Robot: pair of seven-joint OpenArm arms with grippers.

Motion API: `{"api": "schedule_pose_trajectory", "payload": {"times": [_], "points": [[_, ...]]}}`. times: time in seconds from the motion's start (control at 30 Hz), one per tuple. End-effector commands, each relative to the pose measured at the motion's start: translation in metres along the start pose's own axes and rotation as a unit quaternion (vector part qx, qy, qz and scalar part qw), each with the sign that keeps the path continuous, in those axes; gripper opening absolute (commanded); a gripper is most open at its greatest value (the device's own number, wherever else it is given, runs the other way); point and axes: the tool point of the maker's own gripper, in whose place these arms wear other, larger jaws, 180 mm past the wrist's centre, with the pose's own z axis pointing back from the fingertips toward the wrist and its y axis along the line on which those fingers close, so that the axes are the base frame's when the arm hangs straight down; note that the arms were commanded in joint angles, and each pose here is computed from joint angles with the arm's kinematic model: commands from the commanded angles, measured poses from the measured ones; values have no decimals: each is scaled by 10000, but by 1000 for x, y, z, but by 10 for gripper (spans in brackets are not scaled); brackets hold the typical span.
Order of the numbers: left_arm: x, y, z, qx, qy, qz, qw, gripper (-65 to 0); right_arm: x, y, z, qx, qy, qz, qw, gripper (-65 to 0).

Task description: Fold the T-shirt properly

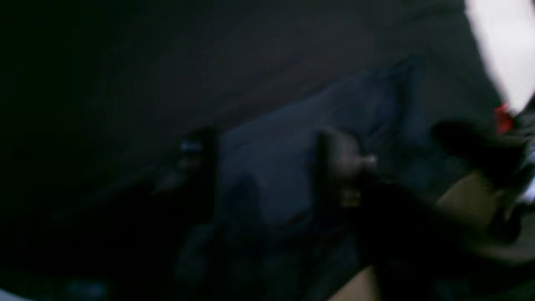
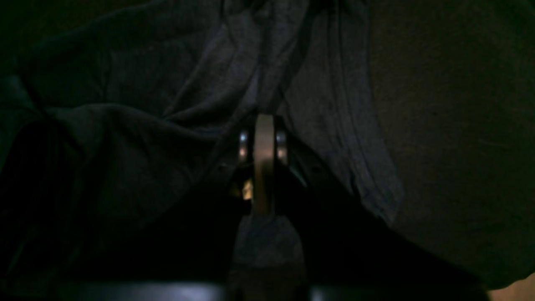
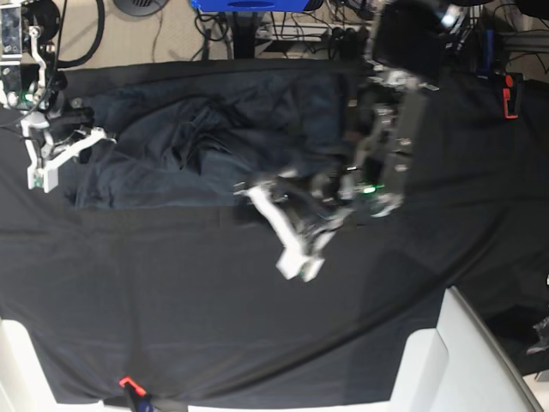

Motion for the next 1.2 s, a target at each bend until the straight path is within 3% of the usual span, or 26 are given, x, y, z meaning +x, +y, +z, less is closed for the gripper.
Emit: {"api": "schedule_pose_trajectory", "payload": {"times": [0.0, 0.03, 0.3, 0.5, 0.7, 0.9, 1.17], "points": [[12, -4, 5, -82, -196, 11, 9998, -546, 13, -3, 3, -1, -194, 36, 9998, -648], [8, 5, 7, 10, -164, 54, 9998, -650, 13, -3, 3, -1, -194, 36, 9998, -648], [-24, 40, 15, 552, 72, 468, 9973, -650, 13, -1, 2, 12, -195, 43, 9998, -648], [-33, 55, 15, 1103, 90, 149, 9937, -650, 13, -1, 2, 12, -195, 43, 9998, -648], [-50, 56, 3, 1076, 341, 339, 9930, -650, 13, -1, 2, 12, -195, 43, 9998, -648], [-58, 28, -5, 794, 479, 36, 9957, -650, 13, -1, 2, 12, -195, 43, 9998, -648], [-70, 23, -5, 748, 607, 7, 9954, -650, 13, -1, 2, 12, -195, 43, 9998, -648]]}}
